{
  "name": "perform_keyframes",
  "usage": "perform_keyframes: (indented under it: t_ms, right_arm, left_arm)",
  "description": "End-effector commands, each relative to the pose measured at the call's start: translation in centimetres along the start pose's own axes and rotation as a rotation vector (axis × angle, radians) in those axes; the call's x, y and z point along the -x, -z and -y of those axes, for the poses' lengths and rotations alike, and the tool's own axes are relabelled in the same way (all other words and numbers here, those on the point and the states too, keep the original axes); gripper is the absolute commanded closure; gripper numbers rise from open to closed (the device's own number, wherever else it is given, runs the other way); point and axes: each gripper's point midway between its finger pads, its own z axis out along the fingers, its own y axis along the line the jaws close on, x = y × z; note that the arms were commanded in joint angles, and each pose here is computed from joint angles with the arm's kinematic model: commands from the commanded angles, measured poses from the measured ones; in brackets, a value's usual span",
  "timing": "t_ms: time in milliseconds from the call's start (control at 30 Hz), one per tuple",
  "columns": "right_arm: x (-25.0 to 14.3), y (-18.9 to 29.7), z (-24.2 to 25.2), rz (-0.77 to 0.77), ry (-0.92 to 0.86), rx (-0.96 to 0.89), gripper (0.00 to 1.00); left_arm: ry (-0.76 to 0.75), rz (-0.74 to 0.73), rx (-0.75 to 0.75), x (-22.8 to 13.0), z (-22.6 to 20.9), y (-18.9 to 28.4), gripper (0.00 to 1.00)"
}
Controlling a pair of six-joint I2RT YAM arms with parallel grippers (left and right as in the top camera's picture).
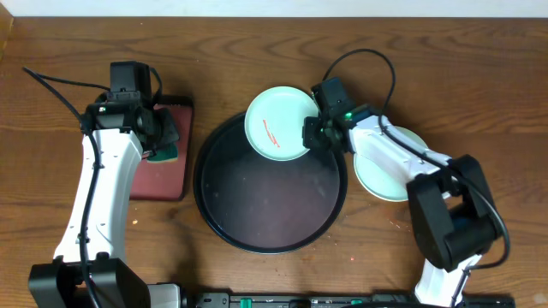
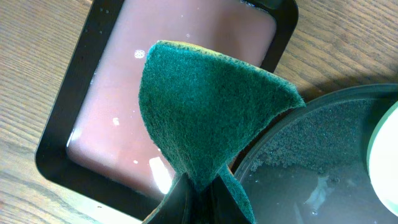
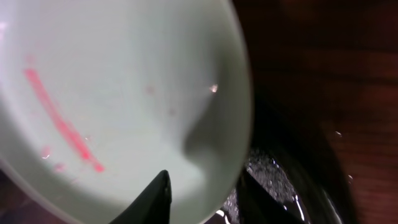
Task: Clean dirty plates on tray and stack at the side
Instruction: 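Move the right gripper to the last green plate and drag it onto the tray center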
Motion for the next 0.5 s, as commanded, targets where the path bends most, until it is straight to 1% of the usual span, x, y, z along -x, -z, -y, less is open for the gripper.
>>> perform_keyframes:
  t_ms: [0,33,133,167,233,333,467]
  right_arm:
    - [-0.2,-1.4,0.1,-0.001,-0.021,-0.037,0.74]
    - [-0.3,-1.5,0.0,-0.003,-0.022,-0.037,0.79]
    - [-0.4,-1.5,-0.1,-0.005,-0.020,-0.037,0.87]
    - [-0.6,-1.5,-0.1,-0.013,-0.019,-0.037,0.92]
    - [-1.1,-1.4,-0.2,-0.034,-0.019,-0.032,0.99]
    - [-1.9,-0.8,-1.0,-0.078,-0.021,0.012,0.99]
    - [-2.3,1.8,-3.0,-0.113,0.010,0.095,0.99]
  left_arm:
    - [-0.001,0.028,0.010,0.9,-0.2,0.6,0.93]
    - [-0.001,0.028,0.010,0.9,-0.2,0.6,0.93]
    - [-0.001,0.031,0.009,0.9,-0.2,0.6,0.93]
    - [-0.001,0.032,0.008,1.0,-0.2,0.6,0.93]
    - [0.000,0.034,0.008,1.0,-0.1,0.6,0.93]
    - [0.000,0.035,0.008,1.0,-0.1,0.6,0.93]
    - [0.000,0.037,0.007,1.1,-0.1,0.6,0.92]
